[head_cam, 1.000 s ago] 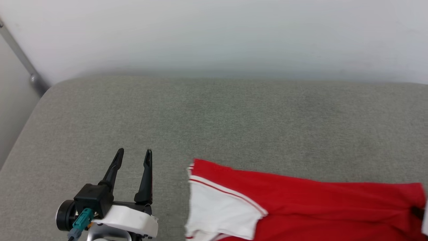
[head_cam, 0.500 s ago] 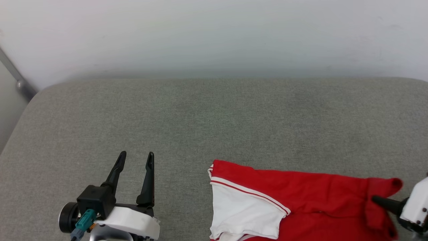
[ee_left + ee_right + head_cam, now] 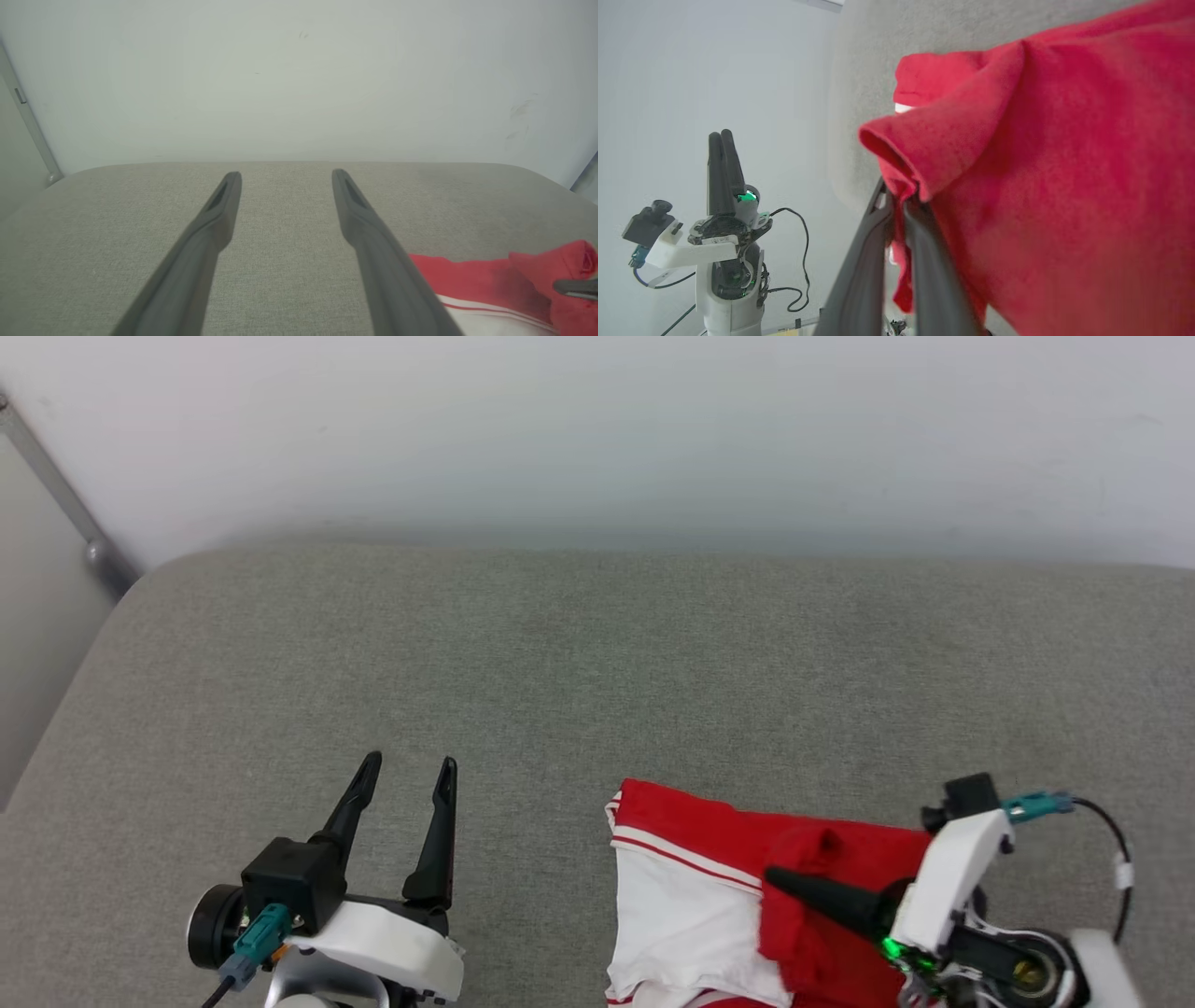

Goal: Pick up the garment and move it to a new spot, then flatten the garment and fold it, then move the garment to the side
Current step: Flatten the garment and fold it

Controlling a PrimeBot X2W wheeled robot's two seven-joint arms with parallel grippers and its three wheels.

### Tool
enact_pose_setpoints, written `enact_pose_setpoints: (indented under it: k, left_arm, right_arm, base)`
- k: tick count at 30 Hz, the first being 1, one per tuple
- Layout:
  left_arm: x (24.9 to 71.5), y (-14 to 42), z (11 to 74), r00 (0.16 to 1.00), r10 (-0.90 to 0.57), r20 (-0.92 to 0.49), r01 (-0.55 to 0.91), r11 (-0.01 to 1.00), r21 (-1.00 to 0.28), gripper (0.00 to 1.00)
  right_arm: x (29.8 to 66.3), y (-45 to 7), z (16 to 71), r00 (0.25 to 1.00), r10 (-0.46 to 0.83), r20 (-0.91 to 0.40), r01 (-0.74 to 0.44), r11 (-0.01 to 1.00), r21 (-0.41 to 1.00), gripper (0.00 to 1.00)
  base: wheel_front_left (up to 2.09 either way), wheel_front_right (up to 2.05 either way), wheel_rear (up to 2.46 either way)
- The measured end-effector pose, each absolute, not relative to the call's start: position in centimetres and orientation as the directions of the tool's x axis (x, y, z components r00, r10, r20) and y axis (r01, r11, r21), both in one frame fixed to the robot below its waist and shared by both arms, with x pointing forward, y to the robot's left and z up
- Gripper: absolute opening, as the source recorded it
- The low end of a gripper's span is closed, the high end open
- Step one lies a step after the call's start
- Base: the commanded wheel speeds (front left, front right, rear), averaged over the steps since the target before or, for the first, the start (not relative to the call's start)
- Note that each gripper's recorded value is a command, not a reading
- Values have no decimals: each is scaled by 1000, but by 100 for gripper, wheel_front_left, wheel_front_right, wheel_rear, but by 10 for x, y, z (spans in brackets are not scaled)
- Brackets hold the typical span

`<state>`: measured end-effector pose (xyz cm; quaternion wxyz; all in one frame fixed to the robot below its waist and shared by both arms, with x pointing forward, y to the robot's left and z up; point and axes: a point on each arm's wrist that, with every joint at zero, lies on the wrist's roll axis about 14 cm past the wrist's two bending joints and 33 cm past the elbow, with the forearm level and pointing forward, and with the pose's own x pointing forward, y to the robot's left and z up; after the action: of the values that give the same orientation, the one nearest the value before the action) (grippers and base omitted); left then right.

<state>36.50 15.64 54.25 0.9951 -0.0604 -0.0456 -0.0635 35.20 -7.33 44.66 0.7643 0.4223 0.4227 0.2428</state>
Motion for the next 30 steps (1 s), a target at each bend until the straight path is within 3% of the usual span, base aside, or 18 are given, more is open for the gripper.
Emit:
enact_pose_setpoints:
  k: [5, 9, 10, 11, 12, 17, 20, 25, 30]
  left_arm:
    - [363, 160, 540, 989, -114, 91, 124, 986, -114, 100]
    - [363, 162, 540, 990, -109, 92, 119, 986, -115, 100]
    - [363, 162, 540, 990, -107, 90, 117, 986, -115, 100]
    - [363, 163, 539, 991, -105, 89, 115, 987, -116, 100]
    - [363, 163, 539, 991, -103, 86, 113, 987, -118, 100]
    - [364, 164, 536, 992, -101, 78, 110, 986, -122, 100]
    - [365, 162, 536, 991, -103, 79, 113, 986, -125, 100]
    - [366, 160, 536, 991, -102, 83, 112, 985, -128, 100]
    - [367, 159, 535, 992, -99, 82, 109, 985, -131, 100]
  right_arm:
    - [349, -19, 453, 477, 805, -352, -63, 431, 900, 0]
    - [347, 8, 450, 446, 823, -351, -91, 432, 897, 0]
    - [346, 11, 445, 442, 818, -368, -98, 451, 887, 27]
    - [346, 13, 442, 442, 811, -384, -106, 472, 875, 84]
    - [346, 15, 439, 444, 807, -389, -109, 480, 871, 100]
    - [350, 21, 437, 441, 794, -418, -159, 527, 835, 100]
    - [361, 16, 448, 475, 773, -420, -257, 578, 774, 100]
    - [392, -38, 458, 656, 622, -427, -365, 757, 542, 100]
    - [415, -108, 468, 825, 422, -375, -302, 891, 339, 100]
  base:
    - [0, 0, 0]
    - [0, 0, 0]
    - [0, 0, 0]
    - [0, 0, 0]
    - [0, 0, 0]
    - [0, 0, 0]
    - [0, 0, 0]
    - [0, 0, 0]
    - [0, 0, 0]
